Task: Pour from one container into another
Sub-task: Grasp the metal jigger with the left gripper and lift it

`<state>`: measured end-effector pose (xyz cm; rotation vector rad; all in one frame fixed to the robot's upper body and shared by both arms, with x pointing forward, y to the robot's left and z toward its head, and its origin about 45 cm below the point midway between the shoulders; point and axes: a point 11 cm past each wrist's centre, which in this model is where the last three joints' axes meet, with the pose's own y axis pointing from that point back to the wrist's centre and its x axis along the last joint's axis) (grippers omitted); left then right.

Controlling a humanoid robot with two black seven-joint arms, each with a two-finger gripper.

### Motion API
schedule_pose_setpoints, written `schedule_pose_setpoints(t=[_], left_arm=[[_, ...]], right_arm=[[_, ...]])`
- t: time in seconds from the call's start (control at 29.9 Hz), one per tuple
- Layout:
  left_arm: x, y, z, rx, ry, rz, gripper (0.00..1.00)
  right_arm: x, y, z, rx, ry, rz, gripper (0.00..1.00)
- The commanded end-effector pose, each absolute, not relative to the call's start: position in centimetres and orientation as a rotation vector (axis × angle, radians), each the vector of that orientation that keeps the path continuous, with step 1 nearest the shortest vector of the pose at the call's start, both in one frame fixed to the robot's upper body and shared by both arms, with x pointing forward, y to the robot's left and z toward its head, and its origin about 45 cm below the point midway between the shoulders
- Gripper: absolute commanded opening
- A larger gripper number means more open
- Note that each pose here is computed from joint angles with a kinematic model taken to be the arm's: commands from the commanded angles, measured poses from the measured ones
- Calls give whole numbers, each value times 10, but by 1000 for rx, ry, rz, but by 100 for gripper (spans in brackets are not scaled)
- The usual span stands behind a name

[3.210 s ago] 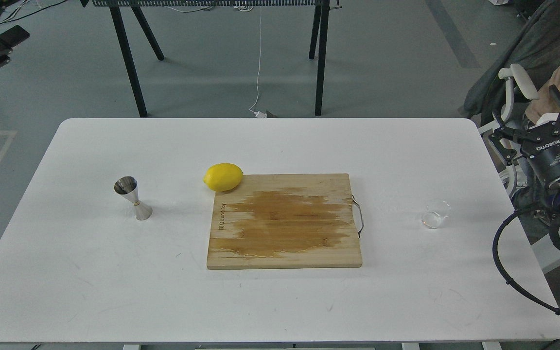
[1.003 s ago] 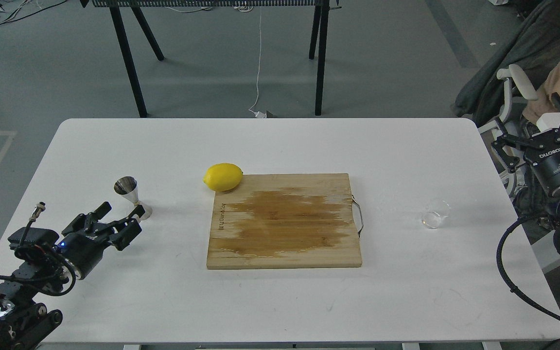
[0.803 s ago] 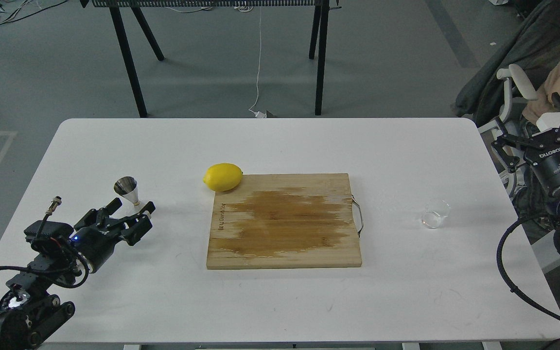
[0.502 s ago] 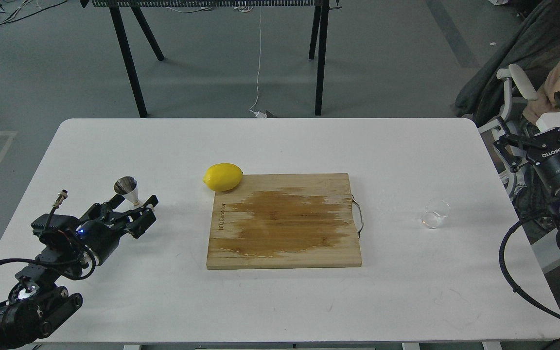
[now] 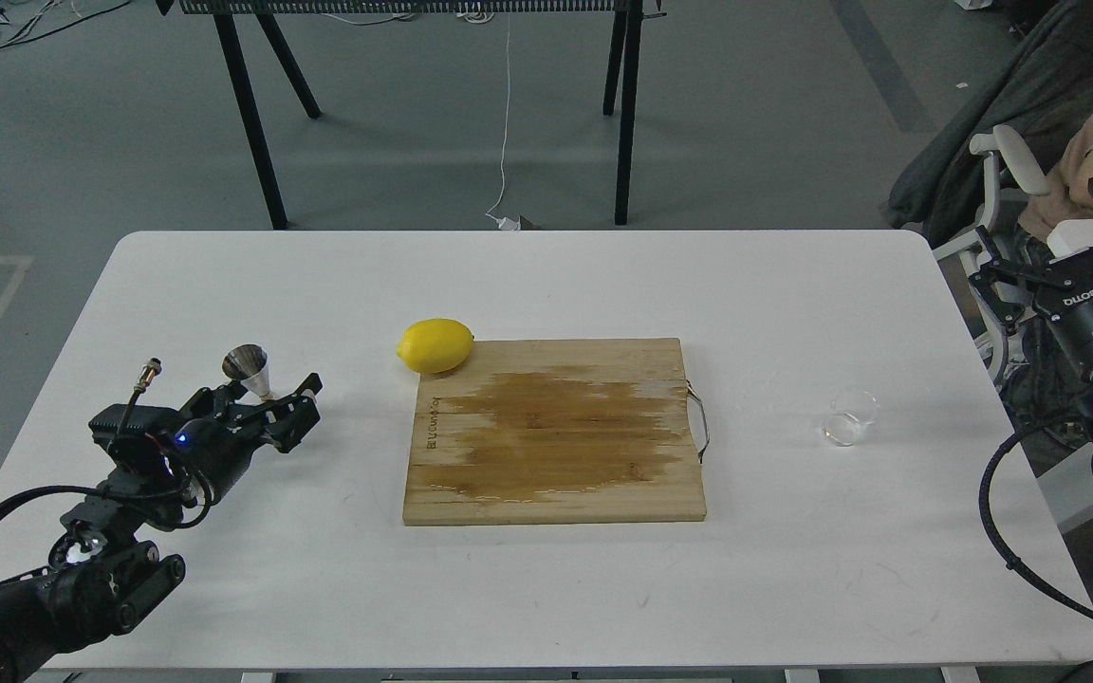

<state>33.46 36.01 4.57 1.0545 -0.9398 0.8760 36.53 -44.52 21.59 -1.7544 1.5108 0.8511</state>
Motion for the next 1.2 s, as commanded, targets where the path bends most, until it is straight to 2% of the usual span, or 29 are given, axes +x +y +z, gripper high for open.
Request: schedule_pose_setpoints(t=[0.0, 0.6, 0.8, 0.9, 1.17], left_arm=[[336, 358, 43, 1068, -939, 867, 88], [336, 372, 41, 1123, -935, 865, 44], [336, 372, 41, 1124, -938, 861, 22], [337, 372, 41, 1123, -938, 865, 15], [339, 375, 44, 1126, -944, 869, 10]], right_arm=[[365, -445, 216, -1755, 1511, 852, 98], [365, -444, 215, -1754, 1510, 853, 98], [365, -445, 215, -1754, 1511, 854, 98], [365, -445, 215, -1753, 1511, 853, 98], [365, -445, 215, -1754, 1511, 855, 98]])
